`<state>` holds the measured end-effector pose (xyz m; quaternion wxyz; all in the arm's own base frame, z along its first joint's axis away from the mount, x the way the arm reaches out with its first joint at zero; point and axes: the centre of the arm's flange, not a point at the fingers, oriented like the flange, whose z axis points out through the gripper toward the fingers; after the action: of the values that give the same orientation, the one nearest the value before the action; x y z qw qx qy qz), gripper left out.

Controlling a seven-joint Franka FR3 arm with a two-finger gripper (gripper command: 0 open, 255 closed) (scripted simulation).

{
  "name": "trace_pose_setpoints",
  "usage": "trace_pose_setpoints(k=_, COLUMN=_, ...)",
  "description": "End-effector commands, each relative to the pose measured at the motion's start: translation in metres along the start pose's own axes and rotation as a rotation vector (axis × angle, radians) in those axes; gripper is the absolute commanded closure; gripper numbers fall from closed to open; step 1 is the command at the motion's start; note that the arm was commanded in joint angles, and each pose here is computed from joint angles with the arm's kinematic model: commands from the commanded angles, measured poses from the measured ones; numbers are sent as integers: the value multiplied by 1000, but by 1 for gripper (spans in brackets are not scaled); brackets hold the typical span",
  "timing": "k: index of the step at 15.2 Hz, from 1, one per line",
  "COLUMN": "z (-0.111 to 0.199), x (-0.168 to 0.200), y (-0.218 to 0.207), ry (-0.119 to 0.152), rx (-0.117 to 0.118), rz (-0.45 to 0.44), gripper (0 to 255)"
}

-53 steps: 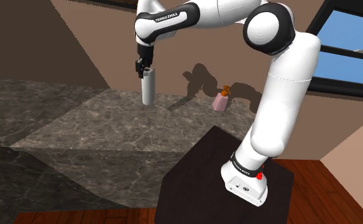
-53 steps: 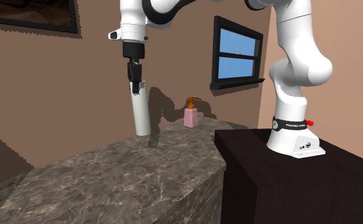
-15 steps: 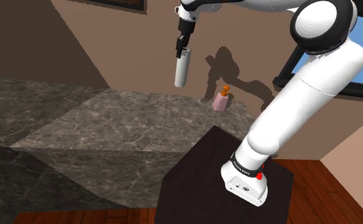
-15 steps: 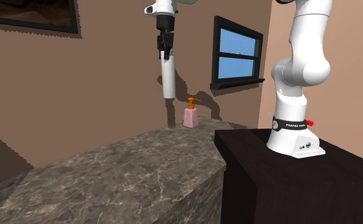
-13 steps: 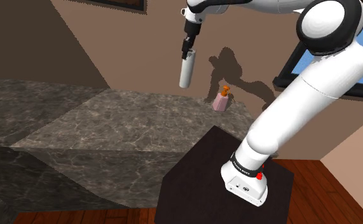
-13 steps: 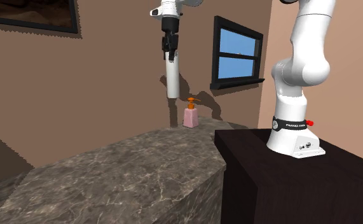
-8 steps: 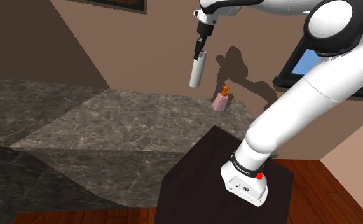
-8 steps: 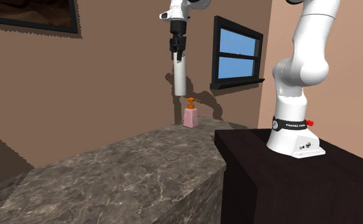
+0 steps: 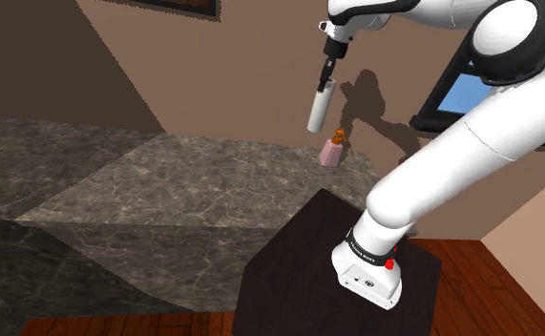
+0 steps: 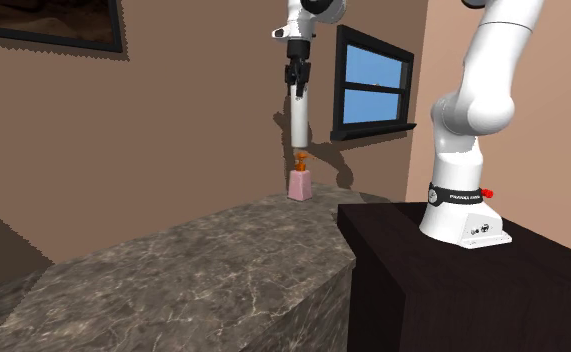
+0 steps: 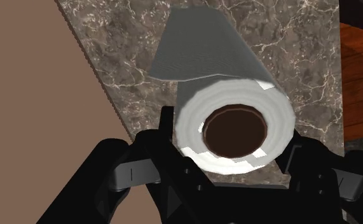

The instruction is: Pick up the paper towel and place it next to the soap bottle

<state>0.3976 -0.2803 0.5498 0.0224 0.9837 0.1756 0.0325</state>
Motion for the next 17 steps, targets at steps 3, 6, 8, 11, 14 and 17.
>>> trace_pose_setpoints(k=3, z=-2, x=-43, y=32, ry=0, rx=0, rz=-1, gripper=255)
trace_pose_setpoints(k=6, z=-3, x=-76, y=53, ry=0, rx=0, rz=-1, gripper=255)
trace_pose_setpoints(k=8, z=-3, x=-98, y=68, ry=0, rx=0, rz=-1, gripper=255)
trace_pose_setpoints(k=11, z=-4, x=-131, y=89, ry=0, rx=0, rz=-1, gripper=255)
trace_pose_setpoints(k=14, z=-5, x=-165, y=110, ry=0, rx=0, rz=-1, gripper=255)
trace_pose_setpoints(k=17, z=-5, x=-198, y=132, ry=0, rx=0, rz=-1, gripper=255)
